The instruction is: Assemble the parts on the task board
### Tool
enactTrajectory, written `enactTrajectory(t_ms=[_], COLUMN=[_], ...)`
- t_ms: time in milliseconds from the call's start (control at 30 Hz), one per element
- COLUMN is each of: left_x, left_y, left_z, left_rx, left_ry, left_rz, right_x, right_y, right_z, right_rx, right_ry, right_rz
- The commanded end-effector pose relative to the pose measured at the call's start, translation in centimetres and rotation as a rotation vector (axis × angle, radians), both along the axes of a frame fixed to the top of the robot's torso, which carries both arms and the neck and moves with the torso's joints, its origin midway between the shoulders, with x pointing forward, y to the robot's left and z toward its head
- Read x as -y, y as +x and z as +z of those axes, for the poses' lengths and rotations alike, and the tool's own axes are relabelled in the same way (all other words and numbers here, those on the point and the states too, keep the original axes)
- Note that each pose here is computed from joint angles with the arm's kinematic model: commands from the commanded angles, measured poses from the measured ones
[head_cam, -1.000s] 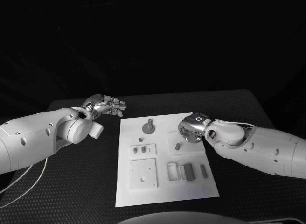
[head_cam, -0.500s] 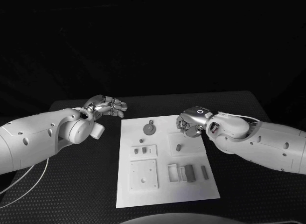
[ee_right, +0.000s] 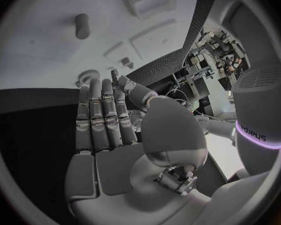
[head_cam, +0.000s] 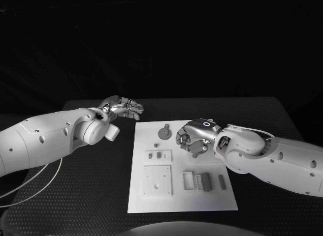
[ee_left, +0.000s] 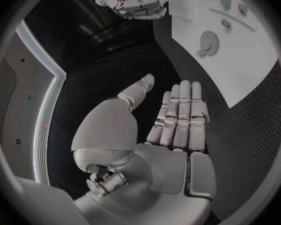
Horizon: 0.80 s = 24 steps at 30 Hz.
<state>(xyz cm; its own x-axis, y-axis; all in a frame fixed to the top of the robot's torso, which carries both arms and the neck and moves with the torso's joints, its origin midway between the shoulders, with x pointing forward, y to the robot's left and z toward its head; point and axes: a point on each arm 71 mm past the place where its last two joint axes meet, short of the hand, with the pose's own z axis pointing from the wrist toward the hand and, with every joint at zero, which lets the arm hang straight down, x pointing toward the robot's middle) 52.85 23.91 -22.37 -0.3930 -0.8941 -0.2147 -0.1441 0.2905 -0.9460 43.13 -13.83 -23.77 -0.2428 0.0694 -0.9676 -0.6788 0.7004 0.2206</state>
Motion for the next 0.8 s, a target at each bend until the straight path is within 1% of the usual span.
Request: enactTrajectory(t_ms=[33,167,233,300,367,500,600,633,800], left_x=[0.2,0.3,0.4,0.5,0.6,0.8,0.7,0.7,0.7], left_y=[0.13,0.23,0.24,0.28,0.31,0.39,0.48,0.49,0.57], left_z=[0.13,0.13,0.13,0.12,0.12,0.12,0.14,0.15,0.16], left_rx=[0.006,0.007,0.006,0.006,0.005,0.006,0.006,0.006,0.007], left_ry=[-0.002,-0.002,-0.002,-0.002,-0.002,-0.003,-0.001,-0.001,0.0], left_rz=[-0.012,-0.011,-0.013,-0.014,-0.015,-0.017,-0.016,-0.015,-0.014], right_x=[-1.2,-2.4,-2.6,-2.7,-2.7,-2.7,-2.9,-3.0,-3.3], right_y=[-1.2,-2.2,-2.5,-2.7,-2.7,-3.2,-3.6,-3.6,-4.3], right_z=[-0.4,-1.6,-2.0,-2.6,-3.1,-4.2,-5.2,-5.2,-6.2], right_rx=[-0.011,-0.032,-0.028,0.026,0.036,0.035,0.019,0.017,-0.005], right_ry=[0.061,0.1,0.117,0.123,0.131,0.155,0.168,0.168,0.178], right_rz=[0.055,0.09,0.1,0.12,0.123,0.13,0.135,0.135,0.14])
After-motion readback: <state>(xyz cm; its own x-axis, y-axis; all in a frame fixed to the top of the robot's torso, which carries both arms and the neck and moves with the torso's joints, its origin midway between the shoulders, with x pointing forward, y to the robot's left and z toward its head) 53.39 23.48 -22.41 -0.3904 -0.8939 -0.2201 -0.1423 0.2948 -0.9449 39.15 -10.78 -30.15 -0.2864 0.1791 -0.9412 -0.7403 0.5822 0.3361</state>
